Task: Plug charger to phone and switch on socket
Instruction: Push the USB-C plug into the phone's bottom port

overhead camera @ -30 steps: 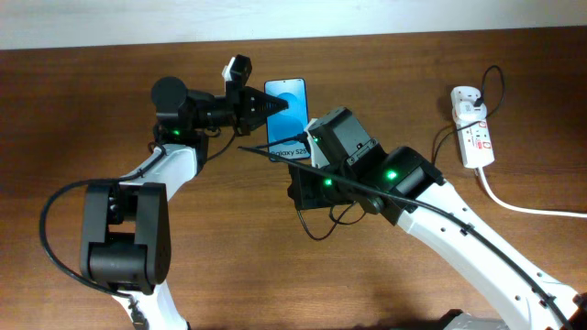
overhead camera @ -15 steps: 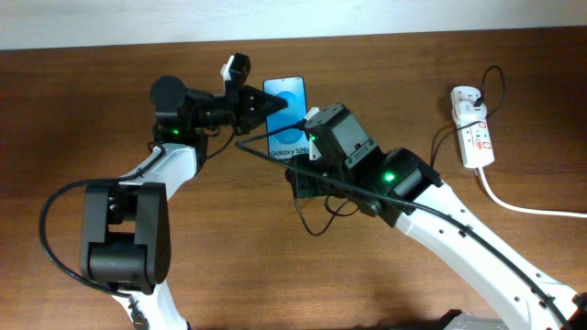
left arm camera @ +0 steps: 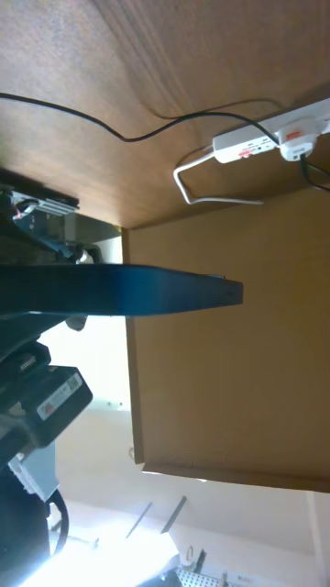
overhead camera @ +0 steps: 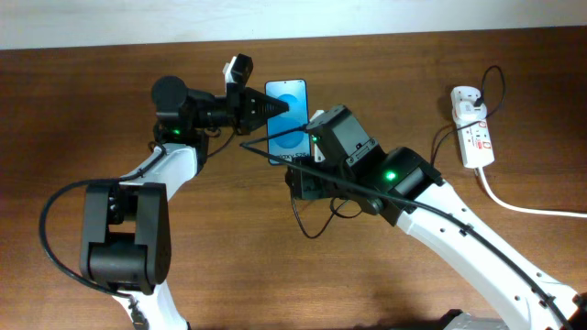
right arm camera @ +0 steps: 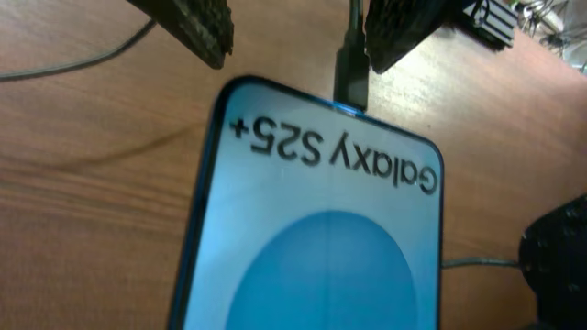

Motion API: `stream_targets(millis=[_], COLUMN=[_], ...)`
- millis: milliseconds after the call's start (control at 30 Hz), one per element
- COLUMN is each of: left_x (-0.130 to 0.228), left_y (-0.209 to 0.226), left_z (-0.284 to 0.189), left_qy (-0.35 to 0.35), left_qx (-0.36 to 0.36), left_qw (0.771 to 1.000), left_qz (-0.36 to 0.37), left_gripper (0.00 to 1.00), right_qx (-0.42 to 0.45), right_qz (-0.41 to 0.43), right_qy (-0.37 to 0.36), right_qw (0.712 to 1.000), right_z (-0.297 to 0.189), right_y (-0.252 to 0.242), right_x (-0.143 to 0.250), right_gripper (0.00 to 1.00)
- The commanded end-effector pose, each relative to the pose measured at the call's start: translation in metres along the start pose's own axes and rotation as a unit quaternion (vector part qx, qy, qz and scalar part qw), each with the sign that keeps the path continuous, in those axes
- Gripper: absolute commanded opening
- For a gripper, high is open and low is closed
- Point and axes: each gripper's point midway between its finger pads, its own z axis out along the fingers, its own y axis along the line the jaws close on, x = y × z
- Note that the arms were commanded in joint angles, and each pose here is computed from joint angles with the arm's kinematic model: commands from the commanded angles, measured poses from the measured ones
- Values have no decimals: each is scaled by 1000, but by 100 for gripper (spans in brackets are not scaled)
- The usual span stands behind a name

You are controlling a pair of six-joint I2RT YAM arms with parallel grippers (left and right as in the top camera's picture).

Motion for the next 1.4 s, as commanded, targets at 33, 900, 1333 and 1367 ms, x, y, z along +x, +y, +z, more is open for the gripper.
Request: stream_targets(millis=[33,900,1333,1367], left_x=[-9,4,9,-1], left_y=[-8,-7,-7,-7], left_z=[0,0,1,0], left_qy=[-19,20,33,6], left_qx=[2,1,1,2], left_qw=[999,998,997,998], left_qz=[47,66,68,68], left_gripper=[0,0,0,0], right_qx=[-11,14,5,11], right_qz=[4,-25,-9,-8], right_qy=[21,-33,-59,-50], right_qw=[1000,999,998,999], right_z=[0,21,11,8], right_y=[3,17,5,3], right_x=[8,-17,-42,-36], right_gripper=[51,4,16,23])
